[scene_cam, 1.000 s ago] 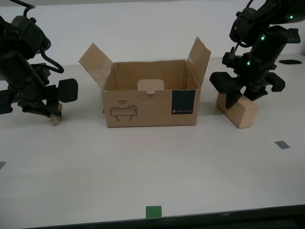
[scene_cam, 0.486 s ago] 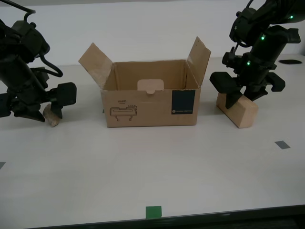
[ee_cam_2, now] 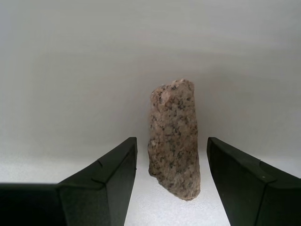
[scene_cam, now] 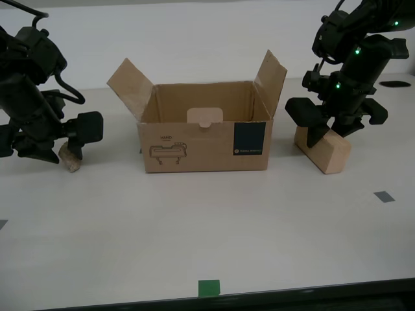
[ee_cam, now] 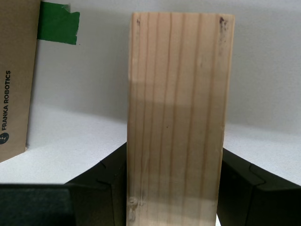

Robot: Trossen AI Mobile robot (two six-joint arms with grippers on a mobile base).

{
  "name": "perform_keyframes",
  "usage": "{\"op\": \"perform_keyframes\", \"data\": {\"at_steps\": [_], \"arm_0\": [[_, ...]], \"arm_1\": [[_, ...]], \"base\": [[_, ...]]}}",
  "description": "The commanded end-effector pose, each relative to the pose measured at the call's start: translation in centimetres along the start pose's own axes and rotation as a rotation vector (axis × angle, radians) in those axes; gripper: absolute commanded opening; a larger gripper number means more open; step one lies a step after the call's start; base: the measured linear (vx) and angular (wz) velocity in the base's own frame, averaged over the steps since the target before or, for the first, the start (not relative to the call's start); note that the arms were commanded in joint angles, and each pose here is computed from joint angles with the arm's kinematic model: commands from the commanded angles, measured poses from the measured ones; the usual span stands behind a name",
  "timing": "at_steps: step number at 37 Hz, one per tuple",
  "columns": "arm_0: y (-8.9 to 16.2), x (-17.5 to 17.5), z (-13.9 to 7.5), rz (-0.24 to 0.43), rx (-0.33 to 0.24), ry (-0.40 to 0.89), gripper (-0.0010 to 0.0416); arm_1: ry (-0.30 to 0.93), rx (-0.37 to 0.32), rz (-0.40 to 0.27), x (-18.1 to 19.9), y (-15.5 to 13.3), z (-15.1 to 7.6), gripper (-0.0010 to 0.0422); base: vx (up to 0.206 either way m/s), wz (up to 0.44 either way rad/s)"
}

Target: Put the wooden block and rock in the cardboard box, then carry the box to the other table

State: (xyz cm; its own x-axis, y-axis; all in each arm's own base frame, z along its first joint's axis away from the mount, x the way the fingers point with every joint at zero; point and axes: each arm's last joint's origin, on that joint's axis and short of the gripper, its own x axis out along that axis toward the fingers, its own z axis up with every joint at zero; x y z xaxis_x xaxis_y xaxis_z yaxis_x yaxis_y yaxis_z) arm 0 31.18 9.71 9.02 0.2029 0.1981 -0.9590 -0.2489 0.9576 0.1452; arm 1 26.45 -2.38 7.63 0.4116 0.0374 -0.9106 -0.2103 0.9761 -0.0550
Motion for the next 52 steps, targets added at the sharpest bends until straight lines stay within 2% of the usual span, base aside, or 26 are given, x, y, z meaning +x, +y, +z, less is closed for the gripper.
{"op": "perform_keyframes", "data": {"at_steps": [1, 8, 15, 28, 37, 52], "arm_0": [[0.04, -0.02, 0.03, 0.005, -0.002, -0.002, -0.0001], [0.04, -0.02, 0.03, 0.005, -0.002, -0.002, -0.0001], [0.07, -0.02, 0.02, 0.005, -0.003, -0.002, -0.0001], [0.16, -0.01, 0.04, 0.006, -0.005, -0.003, -0.0001], [0.20, 0.00, 0.03, 0.006, -0.007, -0.003, 0.0000], [0.21, 0.00, 0.04, 0.006, -0.007, -0.004, -0.0001]], "arm_1": [[-0.016, -0.005, 0.000, 0.01, -0.02, 0.15, 0.0187], [-0.040, -0.031, -0.008, 0.01, -0.11, 0.39, 0.0181], [-0.059, -0.033, 0.032, 0.00, 0.00, 0.48, 0.0181], [-0.060, -0.038, 0.031, 0.00, -0.02, 0.47, 0.0181], [-0.029, -0.125, 0.036, 0.01, 0.06, 0.16, 0.0181], [-0.029, -0.128, 0.038, 0.01, 0.07, 0.15, 0.0181]], "base": [[0.000, 0.000], [0.000, 0.000], [0.000, 0.000], [0.000, 0.000], [0.000, 0.000], [0.000, 0.000]]}}
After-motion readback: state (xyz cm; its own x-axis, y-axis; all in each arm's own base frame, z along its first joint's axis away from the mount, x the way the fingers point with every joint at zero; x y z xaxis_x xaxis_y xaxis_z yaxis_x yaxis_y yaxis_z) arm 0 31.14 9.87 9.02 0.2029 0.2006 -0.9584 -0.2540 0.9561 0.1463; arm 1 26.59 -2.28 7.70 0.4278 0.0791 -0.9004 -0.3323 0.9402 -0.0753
